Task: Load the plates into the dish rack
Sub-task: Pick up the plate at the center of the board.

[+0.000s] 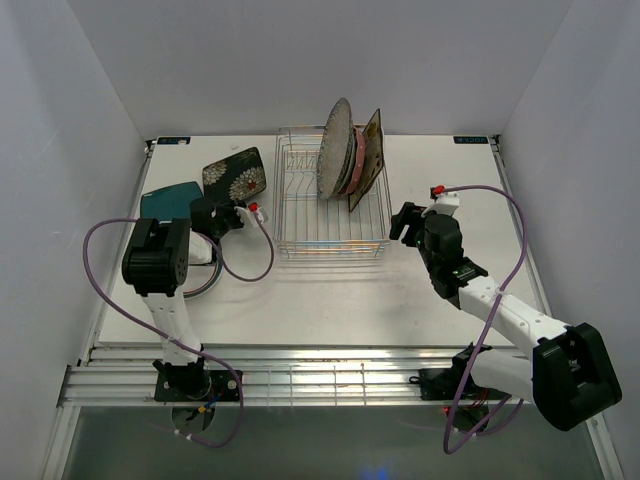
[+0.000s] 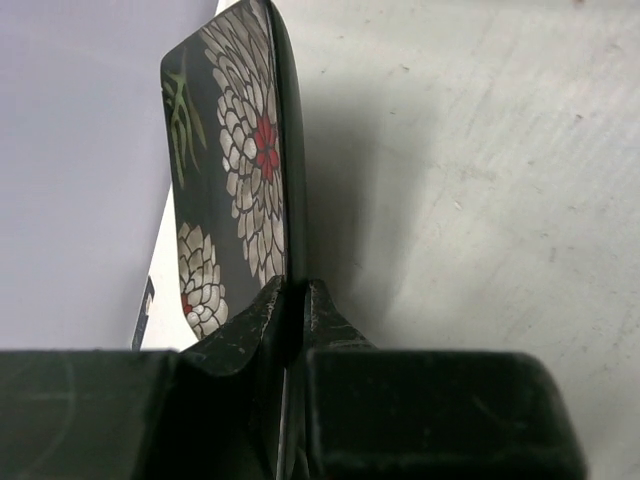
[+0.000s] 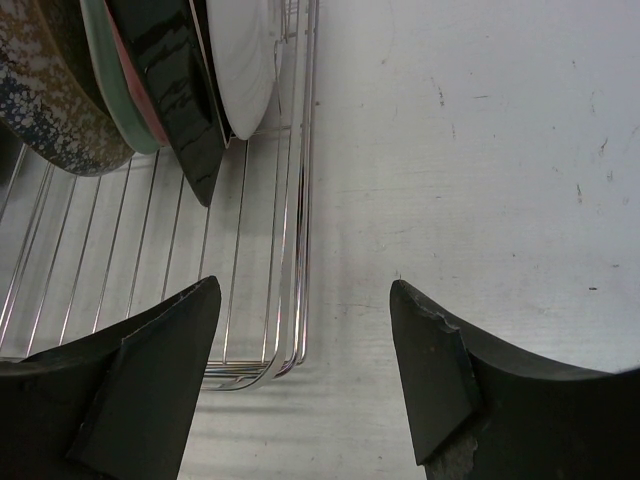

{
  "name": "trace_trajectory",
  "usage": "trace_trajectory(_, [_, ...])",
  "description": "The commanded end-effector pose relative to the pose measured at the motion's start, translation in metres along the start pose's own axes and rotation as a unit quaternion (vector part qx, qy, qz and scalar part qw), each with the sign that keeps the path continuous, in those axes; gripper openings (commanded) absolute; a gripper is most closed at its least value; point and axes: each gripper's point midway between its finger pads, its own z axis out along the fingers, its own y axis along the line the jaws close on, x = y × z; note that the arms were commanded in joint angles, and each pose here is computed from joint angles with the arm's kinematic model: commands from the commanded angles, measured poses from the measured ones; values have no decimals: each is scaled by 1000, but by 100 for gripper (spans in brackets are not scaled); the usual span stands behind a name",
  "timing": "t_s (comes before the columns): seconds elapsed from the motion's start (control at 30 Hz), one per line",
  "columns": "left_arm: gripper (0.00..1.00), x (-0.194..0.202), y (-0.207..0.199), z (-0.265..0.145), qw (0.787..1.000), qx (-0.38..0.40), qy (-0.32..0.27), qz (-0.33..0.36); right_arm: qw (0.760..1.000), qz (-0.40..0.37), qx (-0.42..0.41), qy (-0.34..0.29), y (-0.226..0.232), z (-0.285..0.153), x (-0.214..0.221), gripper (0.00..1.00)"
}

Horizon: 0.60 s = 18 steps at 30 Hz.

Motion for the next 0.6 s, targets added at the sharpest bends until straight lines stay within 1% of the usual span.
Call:
trace_trajectory(0.0, [0,-40,92,-12,994,-99,-47,20,999,8,-10,-30,4,-2,-15,74])
trace_trajectory(0.3, [0,-57,129,-24,989,-131,-63,19,999,6,-10,-29,4,-2,-15,75])
trace_trajectory(0.33, [0,-43,137,-31,989,-139,-51,7,999,6,-10,-29,4,-2,-15,75])
trace_trajectory(0.4, [0,-48,149,-36,987,-147,-56,-2,1000,6,-12,-28,4,-2,-14,75])
trace_trajectory(0.57, [0,-62,178,-47,981,-165,-77,-62,999,7,-13,-31,4,-3,-16,75])
